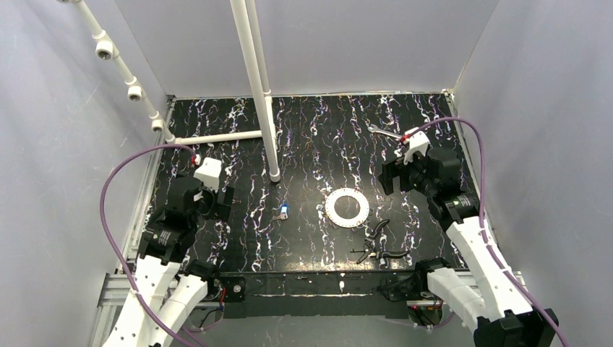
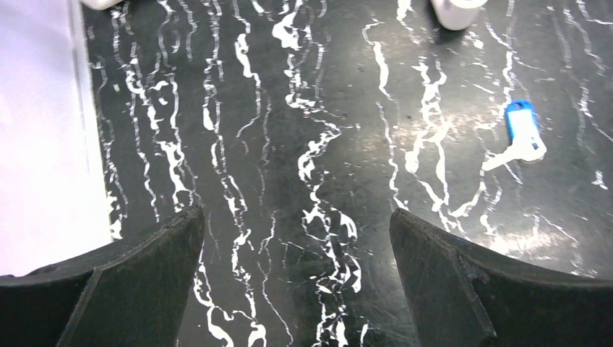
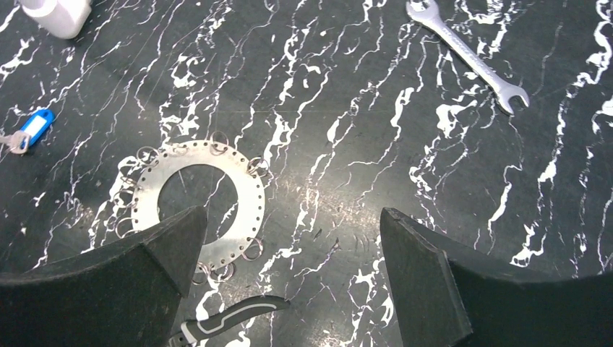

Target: Remove the keys from the keyring

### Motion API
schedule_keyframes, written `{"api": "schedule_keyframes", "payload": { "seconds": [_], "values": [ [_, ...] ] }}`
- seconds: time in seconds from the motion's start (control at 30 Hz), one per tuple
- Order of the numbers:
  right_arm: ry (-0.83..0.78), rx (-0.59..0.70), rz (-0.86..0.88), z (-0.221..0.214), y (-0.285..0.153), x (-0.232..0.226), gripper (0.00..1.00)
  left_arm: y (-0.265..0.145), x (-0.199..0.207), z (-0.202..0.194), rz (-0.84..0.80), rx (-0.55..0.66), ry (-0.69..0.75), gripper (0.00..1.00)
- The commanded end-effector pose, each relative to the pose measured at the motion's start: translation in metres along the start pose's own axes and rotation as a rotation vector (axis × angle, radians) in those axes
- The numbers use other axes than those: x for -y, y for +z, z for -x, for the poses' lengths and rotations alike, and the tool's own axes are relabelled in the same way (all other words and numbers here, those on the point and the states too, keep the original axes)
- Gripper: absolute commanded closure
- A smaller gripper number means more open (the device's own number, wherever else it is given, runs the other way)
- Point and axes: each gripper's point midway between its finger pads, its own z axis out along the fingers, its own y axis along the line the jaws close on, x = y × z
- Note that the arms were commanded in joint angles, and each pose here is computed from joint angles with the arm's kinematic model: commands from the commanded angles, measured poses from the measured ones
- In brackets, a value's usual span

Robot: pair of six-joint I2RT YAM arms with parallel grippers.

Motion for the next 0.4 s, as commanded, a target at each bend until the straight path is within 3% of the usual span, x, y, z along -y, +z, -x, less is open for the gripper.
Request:
{"api": "schedule_keyframes", "payload": {
  "seconds": [0.0, 0.37],
  "values": [
    [0.043, 0.035, -0.102, -0.004, -0.003, 0.015, 0.02, -0.005, -0.024, -0.006, 0.14, 0.038, -0.021, 0.02],
    [0.059, 0.091, -0.145, -0.006, -0.015, 0.021, 0.02, -0.009, -0.032, -0.013, 0.189, 0.076, -0.082, 0.02]
  ]
}}
